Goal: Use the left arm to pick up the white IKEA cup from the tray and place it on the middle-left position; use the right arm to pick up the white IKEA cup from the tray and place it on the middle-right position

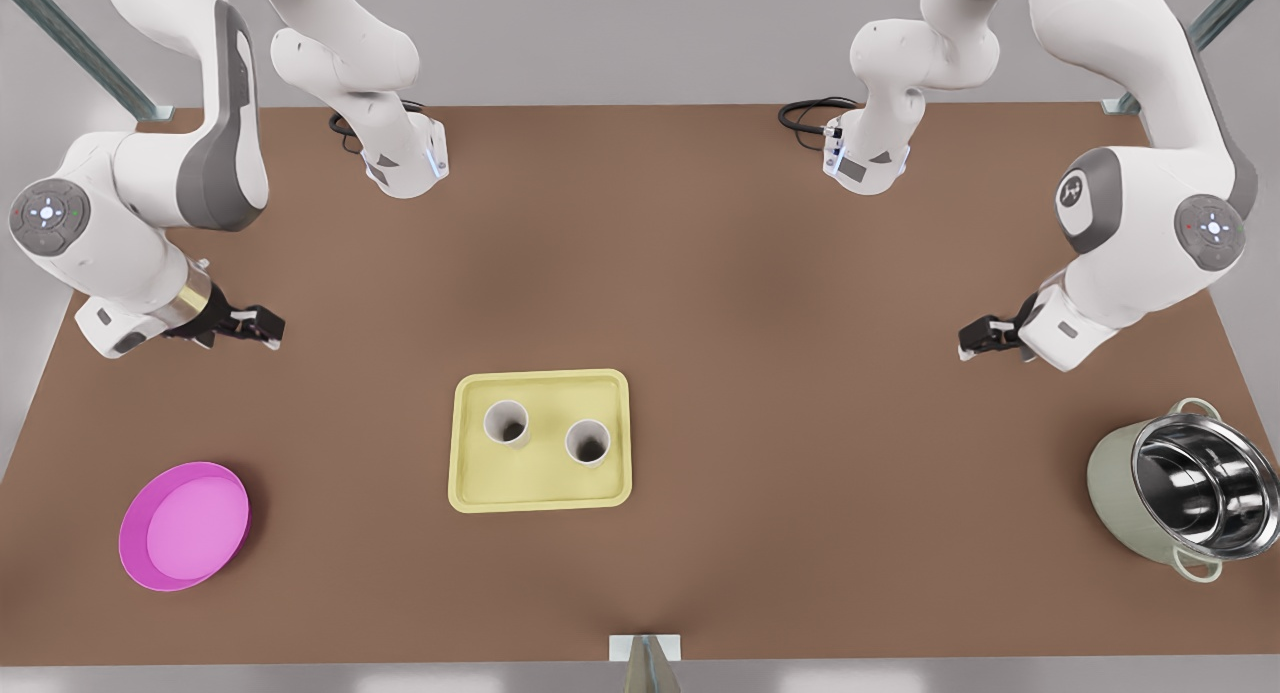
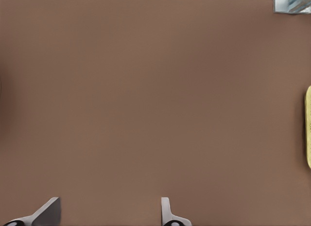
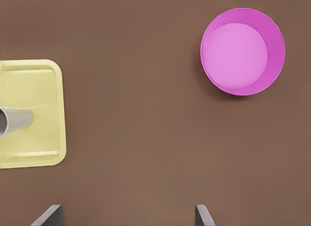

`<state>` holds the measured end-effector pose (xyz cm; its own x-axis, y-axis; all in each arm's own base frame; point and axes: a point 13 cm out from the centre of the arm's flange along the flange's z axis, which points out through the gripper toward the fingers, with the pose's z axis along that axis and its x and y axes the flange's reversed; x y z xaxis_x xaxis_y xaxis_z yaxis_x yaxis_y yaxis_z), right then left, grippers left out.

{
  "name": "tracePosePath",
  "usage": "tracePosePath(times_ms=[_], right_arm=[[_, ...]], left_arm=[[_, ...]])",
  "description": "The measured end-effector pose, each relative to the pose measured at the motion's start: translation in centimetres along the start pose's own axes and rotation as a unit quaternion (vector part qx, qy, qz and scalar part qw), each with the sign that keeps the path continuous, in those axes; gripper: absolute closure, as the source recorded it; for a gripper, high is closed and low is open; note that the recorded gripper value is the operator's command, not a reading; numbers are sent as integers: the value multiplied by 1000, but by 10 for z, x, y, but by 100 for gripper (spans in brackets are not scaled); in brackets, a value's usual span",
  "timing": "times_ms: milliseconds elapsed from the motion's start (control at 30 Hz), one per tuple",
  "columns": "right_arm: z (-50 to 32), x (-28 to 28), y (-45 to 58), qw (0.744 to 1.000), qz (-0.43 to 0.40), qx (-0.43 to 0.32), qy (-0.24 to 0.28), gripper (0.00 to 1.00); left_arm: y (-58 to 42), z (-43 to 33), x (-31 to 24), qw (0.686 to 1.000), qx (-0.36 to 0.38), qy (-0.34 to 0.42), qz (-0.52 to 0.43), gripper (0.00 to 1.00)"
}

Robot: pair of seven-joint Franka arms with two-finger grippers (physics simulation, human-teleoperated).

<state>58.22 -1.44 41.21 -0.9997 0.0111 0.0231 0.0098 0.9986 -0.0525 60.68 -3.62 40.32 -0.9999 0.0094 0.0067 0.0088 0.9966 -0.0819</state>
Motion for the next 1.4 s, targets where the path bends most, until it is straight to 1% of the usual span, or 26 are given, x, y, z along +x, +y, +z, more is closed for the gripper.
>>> tracePosePath(times_ms=[100,167,267,300,400,433,500,600,667,800,867,900,1100,1233,1400], right_arm=[[4,-7,6,1000,-4,-1,-5,0],[15,-18,41,1000,-27,-13,-1,0],[32,-11,142,995,-100,-29,12,0],[47,-10,165,992,-116,-32,23,0],[115,-18,216,987,-141,-52,52,0],[127,-28,235,986,-149,-59,47,0],[129,-49,278,983,-166,-73,22,0],[129,-68,305,982,-169,-85,-2,0],[136,-76,308,982,-165,-88,-8,0],[158,-95,280,986,-141,-88,-9,0],[175,-90,280,986,-143,-87,1,0],[181,-88,281,986,-144,-87,4,0],[211,-80,286,985,-151,-85,16,0],[247,-62,273,985,-149,-82,40,0],[272,-52,275,983,-155,-82,45,0]], left_arm=[[-14,3,-9,1000,0,-12,12,0],[-47,18,-11,999,-7,-7,37,0],[-202,55,13,989,-36,4,146,0],[-242,66,15,985,-42,2,167,0],[-317,106,-8,984,-45,-10,173,0],[-335,126,-8,984,-48,-8,171,0],[-370,158,0,986,-48,-10,162,0],[-421,194,12,988,-38,-27,147,0],[-449,214,-5,990,-25,-53,128,0],[-472,243,-38,992,-5,-94,82,0],[-469,243,-62,991,9,-119,53,0],[-471,249,-66,991,13,-125,43,0],[-496,275,-55,989,10,-148,25,0],[-496,288,-56,988,6,-154,8,0],[-495,311,-56,987,7,-158,-11,0]])
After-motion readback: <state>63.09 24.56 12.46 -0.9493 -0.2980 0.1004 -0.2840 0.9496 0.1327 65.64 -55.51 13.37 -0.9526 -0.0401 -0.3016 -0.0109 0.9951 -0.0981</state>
